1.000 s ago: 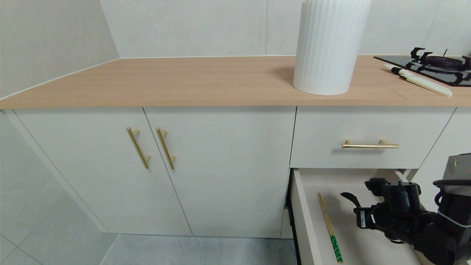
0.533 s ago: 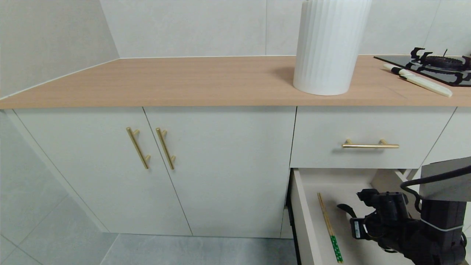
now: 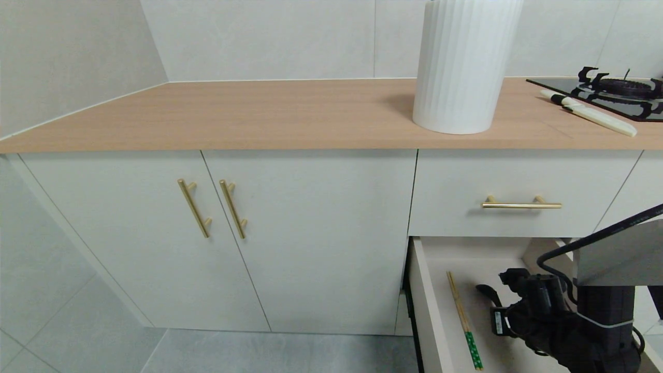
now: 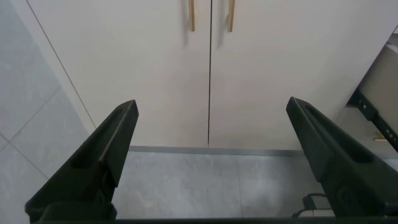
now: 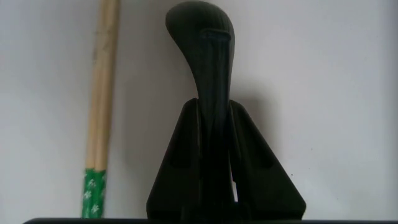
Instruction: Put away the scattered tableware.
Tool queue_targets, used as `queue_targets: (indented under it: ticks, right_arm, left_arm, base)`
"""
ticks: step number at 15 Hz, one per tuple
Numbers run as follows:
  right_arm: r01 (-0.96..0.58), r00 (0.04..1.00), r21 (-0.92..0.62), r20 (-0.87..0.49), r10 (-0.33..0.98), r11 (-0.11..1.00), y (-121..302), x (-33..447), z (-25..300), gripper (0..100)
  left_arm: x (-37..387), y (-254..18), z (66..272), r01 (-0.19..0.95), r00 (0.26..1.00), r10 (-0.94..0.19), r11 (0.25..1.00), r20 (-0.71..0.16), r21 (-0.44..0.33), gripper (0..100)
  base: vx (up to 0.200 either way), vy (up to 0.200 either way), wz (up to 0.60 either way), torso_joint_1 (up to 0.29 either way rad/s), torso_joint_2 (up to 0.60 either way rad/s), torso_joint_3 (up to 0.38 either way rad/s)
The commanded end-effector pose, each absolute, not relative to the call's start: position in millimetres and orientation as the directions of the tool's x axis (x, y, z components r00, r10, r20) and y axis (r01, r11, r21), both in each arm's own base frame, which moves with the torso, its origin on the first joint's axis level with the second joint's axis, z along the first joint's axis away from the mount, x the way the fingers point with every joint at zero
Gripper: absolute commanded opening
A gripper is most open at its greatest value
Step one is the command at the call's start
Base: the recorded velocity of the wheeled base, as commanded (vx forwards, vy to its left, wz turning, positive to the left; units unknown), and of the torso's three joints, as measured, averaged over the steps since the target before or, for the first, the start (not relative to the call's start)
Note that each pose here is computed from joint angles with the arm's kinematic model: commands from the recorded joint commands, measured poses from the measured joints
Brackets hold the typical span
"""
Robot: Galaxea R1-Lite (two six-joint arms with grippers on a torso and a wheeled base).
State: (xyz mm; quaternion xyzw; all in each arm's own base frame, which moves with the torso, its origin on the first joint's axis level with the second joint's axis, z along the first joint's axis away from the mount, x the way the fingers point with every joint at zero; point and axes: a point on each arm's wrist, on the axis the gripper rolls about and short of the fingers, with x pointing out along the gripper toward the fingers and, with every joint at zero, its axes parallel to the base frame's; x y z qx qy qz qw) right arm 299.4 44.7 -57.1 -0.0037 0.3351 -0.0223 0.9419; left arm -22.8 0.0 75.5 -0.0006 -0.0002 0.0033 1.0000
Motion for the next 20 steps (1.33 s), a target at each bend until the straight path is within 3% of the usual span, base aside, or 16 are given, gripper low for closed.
queue_targets:
  ticks: [1,10,11,18,20]
  right_arm:
    - [0.042,0.77,-0.024,-0.637,-0.048,0.999,45.0,301.2,-62.1,0]
    - [0.056,0.781,-0.033,-0.621,-0.065,0.998,44.7,301.6,-61.0,0]
    - [0.055,0.78,-0.033,-0.622,-0.063,0.998,44.7,301.5,-61.4,100]
    - [0.057,0.787,-0.03,-0.614,-0.064,0.998,44.5,300.3,-56.4,100]
    - [0.061,0.829,-0.016,-0.556,-0.06,0.998,43.6,295.1,-24.8,100]
  left_arm:
    - [-22.8,0.0,75.5,-0.008,1.0,0.008,1.0,0.0,-0.002,100]
    - [-22.8,0.0,75.5,-0.008,1.0,0.008,1.0,0.0,-0.002,100]
    - [-22.8,0.0,75.5,-0.008,1.0,0.008,1.0,0.0,-0.002,100]
    - [-22.8,0.0,75.5,-0.008,1.0,0.008,1.0,0.0,-0.002,100]
    - [-22.8,0.0,75.5,-0.008,1.0,0.008,1.0,0.0,-0.002,100]
  base:
    - [0.0,0.0,0.0,0.0,0.0,0.0]
    - [0.0,0.0,0.0,0.0,0.0,0.0]
    - [0.0,0.0,0.0,0.0,0.0,0.0]
    - [0.0,0.0,0.0,0.0,0.0,0.0]
    - [0.0,0.0,0.0,0.0,0.0,0.0]
